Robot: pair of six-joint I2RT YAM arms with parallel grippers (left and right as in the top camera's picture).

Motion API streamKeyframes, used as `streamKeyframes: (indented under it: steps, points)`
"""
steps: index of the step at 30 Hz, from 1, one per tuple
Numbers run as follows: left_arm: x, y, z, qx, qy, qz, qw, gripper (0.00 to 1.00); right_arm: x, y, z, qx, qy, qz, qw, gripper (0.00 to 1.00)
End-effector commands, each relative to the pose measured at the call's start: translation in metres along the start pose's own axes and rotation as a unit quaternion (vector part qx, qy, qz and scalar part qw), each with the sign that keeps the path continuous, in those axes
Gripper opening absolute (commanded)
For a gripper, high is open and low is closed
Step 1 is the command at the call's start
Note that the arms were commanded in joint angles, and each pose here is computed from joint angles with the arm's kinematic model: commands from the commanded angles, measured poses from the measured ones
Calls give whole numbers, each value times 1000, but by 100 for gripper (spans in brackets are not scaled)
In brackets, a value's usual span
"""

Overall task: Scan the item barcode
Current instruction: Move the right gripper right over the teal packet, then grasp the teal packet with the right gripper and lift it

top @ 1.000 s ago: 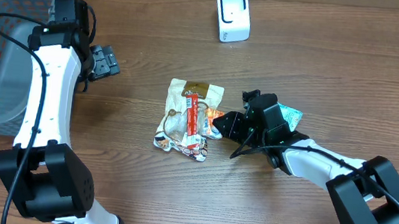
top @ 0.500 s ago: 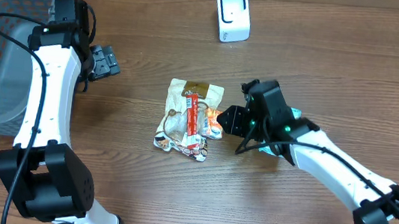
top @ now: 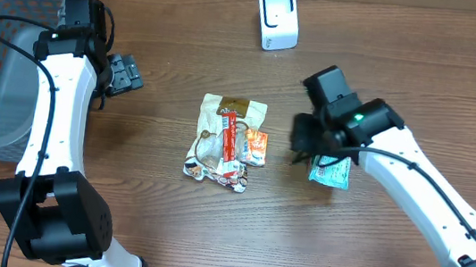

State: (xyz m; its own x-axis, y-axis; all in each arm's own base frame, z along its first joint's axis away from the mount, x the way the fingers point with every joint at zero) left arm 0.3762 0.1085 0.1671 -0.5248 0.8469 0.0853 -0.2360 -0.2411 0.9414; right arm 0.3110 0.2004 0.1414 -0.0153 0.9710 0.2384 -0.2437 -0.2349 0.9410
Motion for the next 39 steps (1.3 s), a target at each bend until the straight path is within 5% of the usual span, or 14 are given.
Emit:
streamKeyframes:
  steps: [1, 26, 36, 39]
  points:
    - [-1, 13, 6, -19, -6, -10, 1000, 100, -33, 15, 13, -22, -27, -50, 998, 51]
    - [-1, 13, 6, -19, -6, -9, 1000, 99, -89, 9, -10, 36, -100, -76, 991, 53]
    - [-1, 13, 6, -19, -6, -9, 1000, 100, -93, -4, -19, 44, -101, -77, 991, 45]
    - [-1, 13, 6, -19, -6, -9, 1000, 100, -92, -5, -20, 45, -101, -74, 991, 34]
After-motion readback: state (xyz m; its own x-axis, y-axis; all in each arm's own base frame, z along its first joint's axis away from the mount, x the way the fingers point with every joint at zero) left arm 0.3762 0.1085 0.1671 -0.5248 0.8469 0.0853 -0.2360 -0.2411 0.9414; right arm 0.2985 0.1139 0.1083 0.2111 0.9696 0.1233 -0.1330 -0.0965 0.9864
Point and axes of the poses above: each gripper's point midway between its finger pads, its own y axis back along the fingers, its own x axis along the line the jaws close on, z = x × y, the point moved 1 cm from there along y, back along the fingers
